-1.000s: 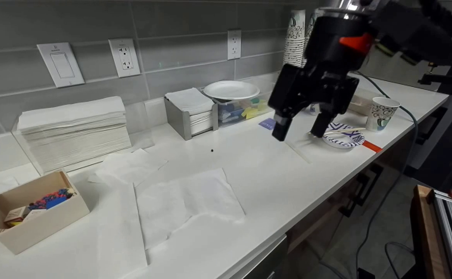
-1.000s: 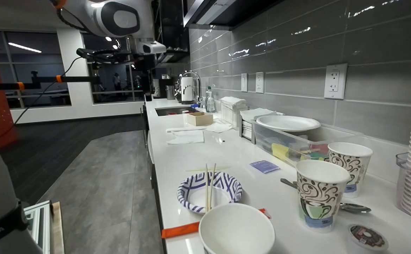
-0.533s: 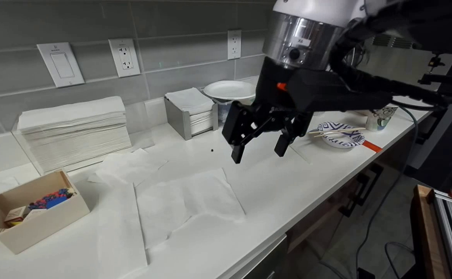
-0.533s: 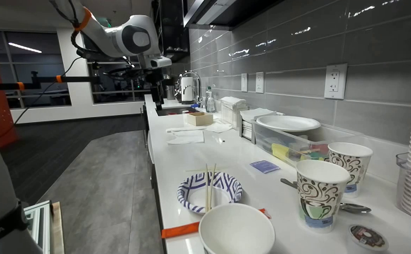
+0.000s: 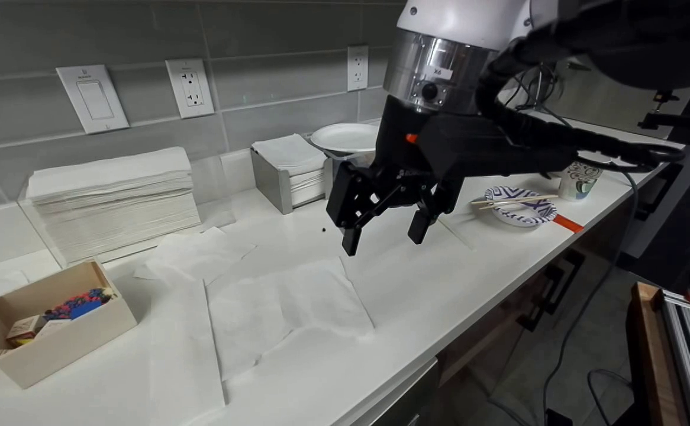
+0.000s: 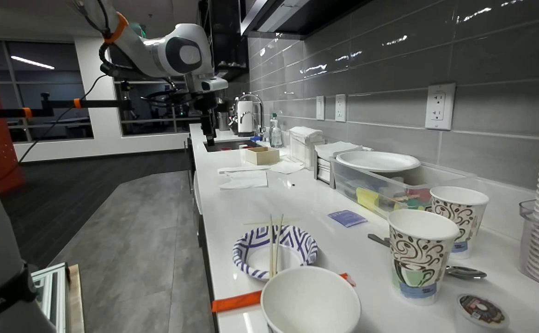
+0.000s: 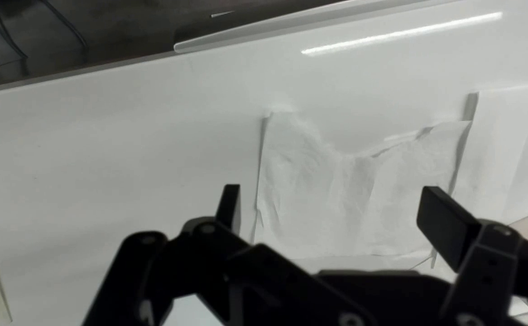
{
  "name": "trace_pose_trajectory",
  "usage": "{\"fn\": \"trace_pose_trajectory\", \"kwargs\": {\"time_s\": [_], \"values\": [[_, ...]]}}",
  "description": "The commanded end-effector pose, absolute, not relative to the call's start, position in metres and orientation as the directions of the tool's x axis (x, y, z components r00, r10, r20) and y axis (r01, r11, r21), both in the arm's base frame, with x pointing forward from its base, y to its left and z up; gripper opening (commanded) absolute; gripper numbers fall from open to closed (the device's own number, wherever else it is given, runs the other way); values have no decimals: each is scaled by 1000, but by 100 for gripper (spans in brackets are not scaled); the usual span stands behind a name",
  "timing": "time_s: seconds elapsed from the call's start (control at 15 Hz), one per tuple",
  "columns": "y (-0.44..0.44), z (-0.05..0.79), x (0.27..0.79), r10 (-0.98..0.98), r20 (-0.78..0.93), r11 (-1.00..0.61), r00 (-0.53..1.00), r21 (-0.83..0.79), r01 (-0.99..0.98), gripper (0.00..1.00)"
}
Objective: Wipe the counter top using the paper towel
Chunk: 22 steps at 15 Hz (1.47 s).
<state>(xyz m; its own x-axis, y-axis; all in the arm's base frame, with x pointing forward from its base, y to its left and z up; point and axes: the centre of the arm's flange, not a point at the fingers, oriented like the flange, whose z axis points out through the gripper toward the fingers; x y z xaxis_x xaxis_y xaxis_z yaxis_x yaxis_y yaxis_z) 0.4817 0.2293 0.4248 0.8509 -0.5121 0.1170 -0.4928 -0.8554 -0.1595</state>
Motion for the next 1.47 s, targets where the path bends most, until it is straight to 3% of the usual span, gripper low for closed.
{"fn": "trace_pose_trajectory", "kwargs": {"time_s": [0.0,0.6,1.13,1.2,1.4], "values": [[235,422,491,-522,132,-850,843,-162,-501,100],[266,363,585,-390,156,-920,908,-97,-379,100],[285,303,651,-410,168,-912,897,-67,-404,100],[286,296,654,-410,165,-912,897,-65,-405,97],[283,277,663,-410,169,-912,896,-46,-408,71]]}}
